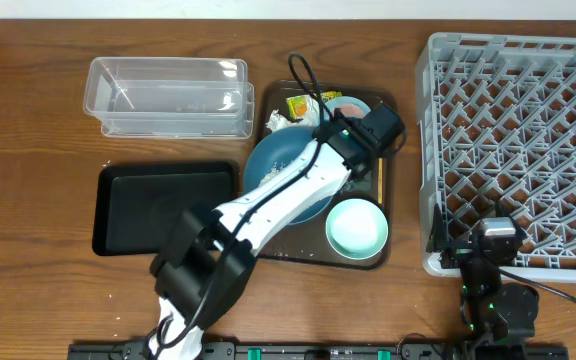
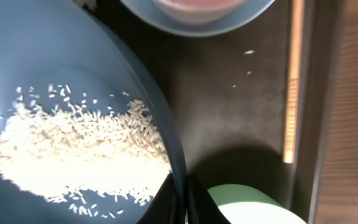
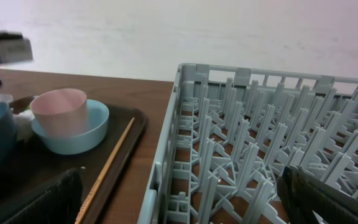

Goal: Sort waste into correct bins and load items into the dishwasher rack
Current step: 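Grasp the blue plate rim with the left gripper, then lift the blue plate and carry it left over the black tray, then tilt the blue plate to pour rice onto the black tray, then return the blue plate to the brown tray and release it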

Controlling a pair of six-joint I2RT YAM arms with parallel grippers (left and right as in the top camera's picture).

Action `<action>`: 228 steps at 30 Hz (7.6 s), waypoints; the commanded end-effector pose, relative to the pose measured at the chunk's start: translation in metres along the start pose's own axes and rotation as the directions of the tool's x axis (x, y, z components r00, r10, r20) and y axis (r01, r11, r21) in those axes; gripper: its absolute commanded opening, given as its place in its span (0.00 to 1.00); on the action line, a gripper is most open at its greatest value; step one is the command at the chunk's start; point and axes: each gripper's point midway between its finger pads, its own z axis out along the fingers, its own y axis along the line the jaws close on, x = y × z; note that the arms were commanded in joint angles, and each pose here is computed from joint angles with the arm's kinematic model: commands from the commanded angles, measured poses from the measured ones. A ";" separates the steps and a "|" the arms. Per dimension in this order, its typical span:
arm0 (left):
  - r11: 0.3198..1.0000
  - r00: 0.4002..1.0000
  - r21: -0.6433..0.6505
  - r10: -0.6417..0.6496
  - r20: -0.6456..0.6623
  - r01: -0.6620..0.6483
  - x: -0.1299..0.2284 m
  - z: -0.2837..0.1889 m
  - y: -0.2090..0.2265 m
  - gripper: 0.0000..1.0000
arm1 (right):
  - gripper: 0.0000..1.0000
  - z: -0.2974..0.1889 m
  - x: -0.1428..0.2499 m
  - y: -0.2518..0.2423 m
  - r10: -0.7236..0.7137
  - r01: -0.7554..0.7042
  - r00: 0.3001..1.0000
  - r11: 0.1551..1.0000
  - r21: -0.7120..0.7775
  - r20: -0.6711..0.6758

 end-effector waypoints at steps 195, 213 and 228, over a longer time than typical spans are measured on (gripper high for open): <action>0.952 0.967 0.306 -0.055 0.249 -0.024 -0.002 -0.137 0.069 0.06 | 0.99 0.000 0.001 -0.002 -0.011 0.011 1.000 1.000 0.007 0.000; 0.963 0.984 0.231 0.110 0.143 -0.141 0.013 -0.042 0.012 0.06 | 0.99 0.000 0.001 -0.002 -0.011 0.011 1.000 1.000 0.007 0.000; 0.961 0.997 0.264 0.082 0.014 -0.083 0.036 -0.027 0.007 0.13 | 0.99 0.000 0.001 -0.002 -0.011 0.011 1.000 1.000 0.007 0.000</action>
